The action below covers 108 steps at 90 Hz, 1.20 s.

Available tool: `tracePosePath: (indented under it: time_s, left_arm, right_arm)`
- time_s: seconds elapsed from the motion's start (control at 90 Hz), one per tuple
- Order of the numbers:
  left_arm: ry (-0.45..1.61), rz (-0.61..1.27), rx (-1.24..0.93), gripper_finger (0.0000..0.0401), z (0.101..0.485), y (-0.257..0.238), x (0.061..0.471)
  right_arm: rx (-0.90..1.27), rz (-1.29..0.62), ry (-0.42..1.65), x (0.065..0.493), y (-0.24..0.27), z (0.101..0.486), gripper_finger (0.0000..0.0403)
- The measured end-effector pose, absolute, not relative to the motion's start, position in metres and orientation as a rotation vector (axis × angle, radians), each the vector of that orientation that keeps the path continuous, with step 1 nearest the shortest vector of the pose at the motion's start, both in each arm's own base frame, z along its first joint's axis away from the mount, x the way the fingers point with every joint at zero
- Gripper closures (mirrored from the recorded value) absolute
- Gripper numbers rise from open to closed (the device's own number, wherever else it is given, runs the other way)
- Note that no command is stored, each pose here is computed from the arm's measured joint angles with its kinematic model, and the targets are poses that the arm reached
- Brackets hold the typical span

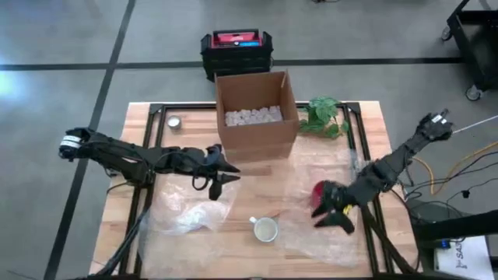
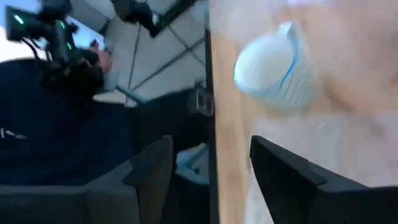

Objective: Wrap mug
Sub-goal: Wrap the orange mug in bubble wrap

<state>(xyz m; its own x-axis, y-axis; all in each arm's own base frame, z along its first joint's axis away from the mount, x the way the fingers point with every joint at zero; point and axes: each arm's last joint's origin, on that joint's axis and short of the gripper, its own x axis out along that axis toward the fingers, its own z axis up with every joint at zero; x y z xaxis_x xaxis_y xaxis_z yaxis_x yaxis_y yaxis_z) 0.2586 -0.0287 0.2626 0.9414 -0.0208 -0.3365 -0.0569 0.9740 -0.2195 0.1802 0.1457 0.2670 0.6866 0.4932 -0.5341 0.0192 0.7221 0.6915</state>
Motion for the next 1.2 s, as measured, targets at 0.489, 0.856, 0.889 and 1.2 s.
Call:
tracePosePath:
  time_s: [0.489, 0.856, 0.889, 1.2]
  left_arm:
    - [0.344, 0.020, -0.221, 0.0292, 0.263, -0.029, 0.259]
    - [0.344, 0.021, -0.222, 0.0303, 0.263, -0.029, 0.259]
    - [0.344, 0.020, -0.222, 0.0302, 0.263, -0.029, 0.259]
    - [0.342, 0.014, -0.209, 0.0300, 0.263, -0.029, 0.259]
  right_arm:
    - [0.440, 0.157, 1.177, 0.222, 0.244, 0.193, 0.0250]
    - [0.135, -0.079, 1.441, 0.235, 0.269, 0.147, 0.0279]
    - [0.134, -0.079, 1.442, 0.236, 0.271, 0.146, 0.0282]
    - [0.108, -0.124, 1.493, 0.236, 0.273, 0.128, 0.0326]
